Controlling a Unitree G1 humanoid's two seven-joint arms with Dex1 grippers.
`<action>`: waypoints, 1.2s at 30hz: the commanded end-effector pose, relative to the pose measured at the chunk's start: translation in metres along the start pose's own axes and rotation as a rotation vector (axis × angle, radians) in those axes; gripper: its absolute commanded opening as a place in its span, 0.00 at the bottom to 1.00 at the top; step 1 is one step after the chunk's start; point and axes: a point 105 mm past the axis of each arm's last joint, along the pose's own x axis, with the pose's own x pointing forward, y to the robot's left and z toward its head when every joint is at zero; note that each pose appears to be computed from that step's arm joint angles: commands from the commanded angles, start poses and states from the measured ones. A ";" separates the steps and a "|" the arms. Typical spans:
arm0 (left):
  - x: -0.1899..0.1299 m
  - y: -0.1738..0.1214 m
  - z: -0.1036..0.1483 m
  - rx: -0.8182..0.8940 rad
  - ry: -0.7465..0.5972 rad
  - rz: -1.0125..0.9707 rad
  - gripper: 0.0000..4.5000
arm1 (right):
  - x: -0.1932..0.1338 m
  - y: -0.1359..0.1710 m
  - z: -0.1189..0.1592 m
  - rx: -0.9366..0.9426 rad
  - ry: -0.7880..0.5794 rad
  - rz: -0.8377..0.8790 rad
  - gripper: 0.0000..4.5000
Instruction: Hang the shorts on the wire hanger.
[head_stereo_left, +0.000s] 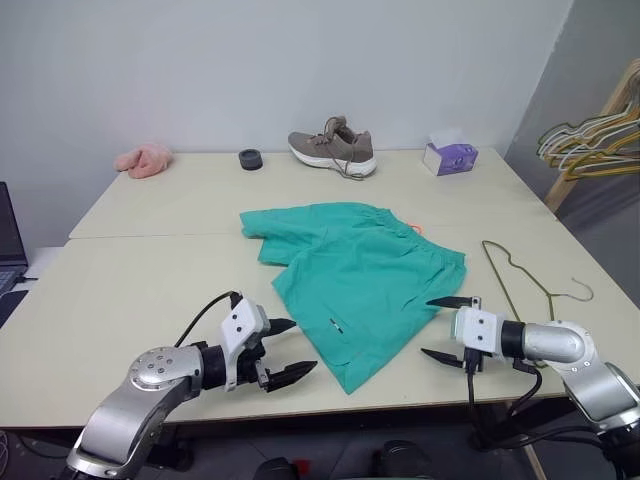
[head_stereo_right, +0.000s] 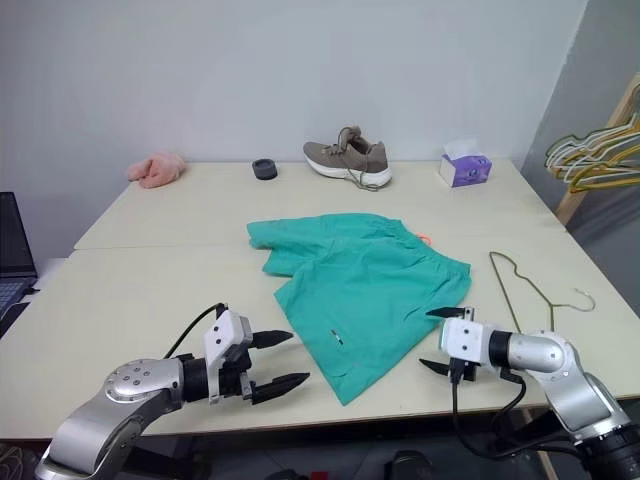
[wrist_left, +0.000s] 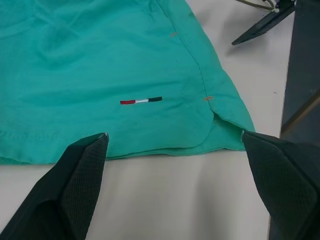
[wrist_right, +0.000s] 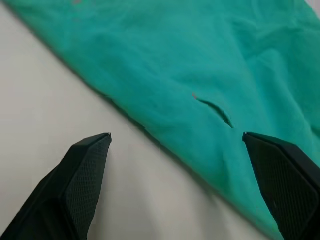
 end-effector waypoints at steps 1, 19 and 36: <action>-0.007 0.000 0.006 0.025 -0.016 -0.009 1.00 | 0.008 -0.005 0.010 -0.160 -0.042 0.009 1.00; -0.066 0.012 0.014 -0.008 -0.071 0.170 1.00 | 0.075 0.002 0.058 -0.143 -0.242 0.106 0.22; -0.077 0.020 0.022 0.043 -0.019 0.215 1.00 | 0.139 0.000 0.147 -0.019 -0.387 0.407 0.01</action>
